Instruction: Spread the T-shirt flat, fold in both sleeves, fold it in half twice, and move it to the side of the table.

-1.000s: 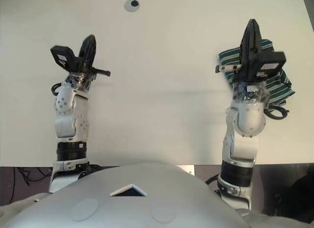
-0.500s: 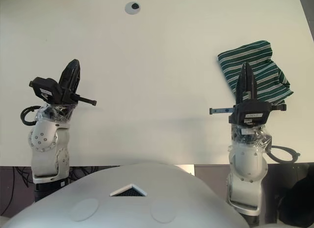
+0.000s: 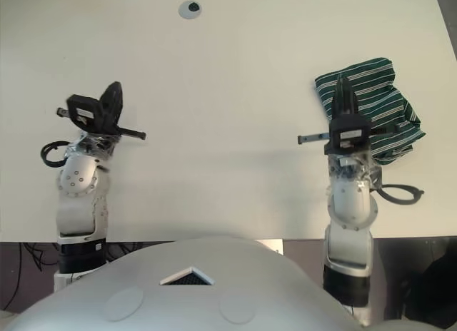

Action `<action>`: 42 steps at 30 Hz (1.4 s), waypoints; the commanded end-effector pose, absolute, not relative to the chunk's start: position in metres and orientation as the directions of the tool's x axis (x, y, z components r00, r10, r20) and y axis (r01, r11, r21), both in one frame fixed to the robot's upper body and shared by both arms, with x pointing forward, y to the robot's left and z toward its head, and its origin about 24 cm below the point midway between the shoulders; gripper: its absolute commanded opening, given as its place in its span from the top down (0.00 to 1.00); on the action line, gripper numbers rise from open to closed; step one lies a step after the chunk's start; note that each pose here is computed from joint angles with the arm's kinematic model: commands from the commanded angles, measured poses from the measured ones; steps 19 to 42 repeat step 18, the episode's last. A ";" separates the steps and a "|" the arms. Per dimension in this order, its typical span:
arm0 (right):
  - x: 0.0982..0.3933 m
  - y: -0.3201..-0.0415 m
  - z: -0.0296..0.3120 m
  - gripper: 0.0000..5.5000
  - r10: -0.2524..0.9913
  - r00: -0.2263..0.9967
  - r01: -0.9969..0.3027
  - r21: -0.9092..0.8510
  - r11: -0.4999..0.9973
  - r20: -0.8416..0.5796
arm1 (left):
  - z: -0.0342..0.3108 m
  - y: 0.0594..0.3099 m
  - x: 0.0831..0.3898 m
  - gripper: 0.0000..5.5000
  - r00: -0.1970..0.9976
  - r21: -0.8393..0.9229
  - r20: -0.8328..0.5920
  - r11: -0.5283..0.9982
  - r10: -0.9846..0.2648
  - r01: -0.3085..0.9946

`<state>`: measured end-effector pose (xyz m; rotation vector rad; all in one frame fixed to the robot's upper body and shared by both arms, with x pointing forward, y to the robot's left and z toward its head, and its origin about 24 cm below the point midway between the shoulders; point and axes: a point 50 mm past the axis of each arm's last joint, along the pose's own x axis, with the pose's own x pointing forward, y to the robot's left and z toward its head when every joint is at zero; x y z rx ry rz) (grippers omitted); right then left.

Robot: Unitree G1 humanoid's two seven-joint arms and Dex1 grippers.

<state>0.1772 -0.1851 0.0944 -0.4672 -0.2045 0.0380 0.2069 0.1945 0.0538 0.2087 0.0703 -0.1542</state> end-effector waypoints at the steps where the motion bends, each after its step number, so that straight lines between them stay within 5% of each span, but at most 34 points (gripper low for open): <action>1: 0.192 -0.189 0.087 1.00 0.085 0.985 -0.003 -0.478 0.878 0.150 | 0.049 0.194 0.222 1.00 0.983 0.191 -0.102 0.967 -0.150 0.168; 13: 0.216 -0.189 0.068 1.00 0.097 0.991 -0.038 -0.501 0.865 0.093 | 0.039 0.192 0.238 1.00 0.981 0.265 -0.078 0.945 -0.176 0.191; 42: 0.218 -0.193 0.064 1.00 0.071 0.995 -0.030 -0.485 0.874 0.066 | 0.039 0.190 0.236 1.00 0.978 0.288 -0.069 0.935 -0.198 0.209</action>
